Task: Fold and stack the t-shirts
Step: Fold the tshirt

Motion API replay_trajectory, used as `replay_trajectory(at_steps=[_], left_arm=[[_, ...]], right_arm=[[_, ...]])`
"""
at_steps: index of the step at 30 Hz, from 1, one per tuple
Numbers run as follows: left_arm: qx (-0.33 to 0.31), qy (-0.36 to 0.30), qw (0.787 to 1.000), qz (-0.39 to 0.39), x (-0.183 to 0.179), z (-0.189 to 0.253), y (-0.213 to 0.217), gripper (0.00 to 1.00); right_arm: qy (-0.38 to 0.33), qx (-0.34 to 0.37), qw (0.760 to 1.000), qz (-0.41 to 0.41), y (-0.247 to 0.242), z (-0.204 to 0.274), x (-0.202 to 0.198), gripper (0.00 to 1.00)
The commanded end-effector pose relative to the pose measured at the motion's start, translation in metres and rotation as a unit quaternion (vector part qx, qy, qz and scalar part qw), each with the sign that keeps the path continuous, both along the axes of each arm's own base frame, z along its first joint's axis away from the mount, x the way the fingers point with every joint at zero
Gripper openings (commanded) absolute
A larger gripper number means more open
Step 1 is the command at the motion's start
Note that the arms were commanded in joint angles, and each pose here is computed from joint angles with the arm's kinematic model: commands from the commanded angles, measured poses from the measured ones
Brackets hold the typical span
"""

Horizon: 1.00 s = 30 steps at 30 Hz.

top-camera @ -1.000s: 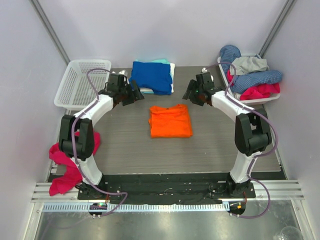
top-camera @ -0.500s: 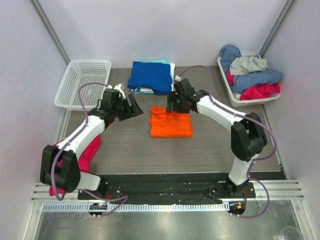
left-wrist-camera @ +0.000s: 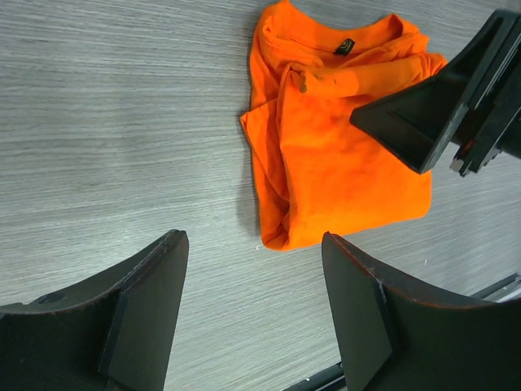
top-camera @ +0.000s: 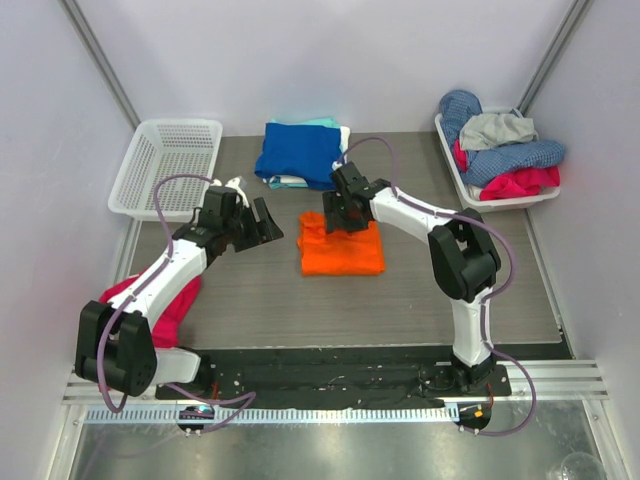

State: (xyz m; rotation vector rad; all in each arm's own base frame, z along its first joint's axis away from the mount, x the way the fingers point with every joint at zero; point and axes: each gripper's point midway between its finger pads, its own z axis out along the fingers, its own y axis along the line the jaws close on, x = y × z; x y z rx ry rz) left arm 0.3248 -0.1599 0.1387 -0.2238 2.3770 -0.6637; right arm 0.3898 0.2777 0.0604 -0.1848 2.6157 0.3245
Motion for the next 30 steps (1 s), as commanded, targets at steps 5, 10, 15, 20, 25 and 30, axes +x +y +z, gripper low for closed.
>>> replay_trajectory(at_steps=[5,10,15,20,25,30], left_arm=[[0.002,-0.012,1.0,0.006,0.003,0.005,0.003,0.71],[0.011,-0.011,1.0,0.006,0.003,0.002,0.005,0.71],[0.02,-0.008,1.0,0.009,0.003,-0.001,0.009,0.71],[0.022,-0.006,1.0,0.006,0.001,-0.002,0.009,0.71],[0.027,-0.023,0.999,-0.002,0.007,0.018,0.009,0.71],[0.019,-0.029,0.999,-0.012,0.007,0.029,0.005,0.72]], right_arm=[[-0.047,0.002,0.999,0.007,0.018,0.021,0.037,0.66],[-0.044,-0.001,0.999,0.007,0.027,0.011,0.052,0.66],[-0.041,-0.004,0.999,0.004,0.034,0.0,0.063,0.66],[-0.06,-0.008,0.998,-0.005,0.035,0.009,0.075,0.66],[-0.117,0.015,0.993,-0.03,0.023,0.076,0.086,0.66],[-0.124,0.024,0.99,-0.061,-0.009,0.108,0.069,0.66]])
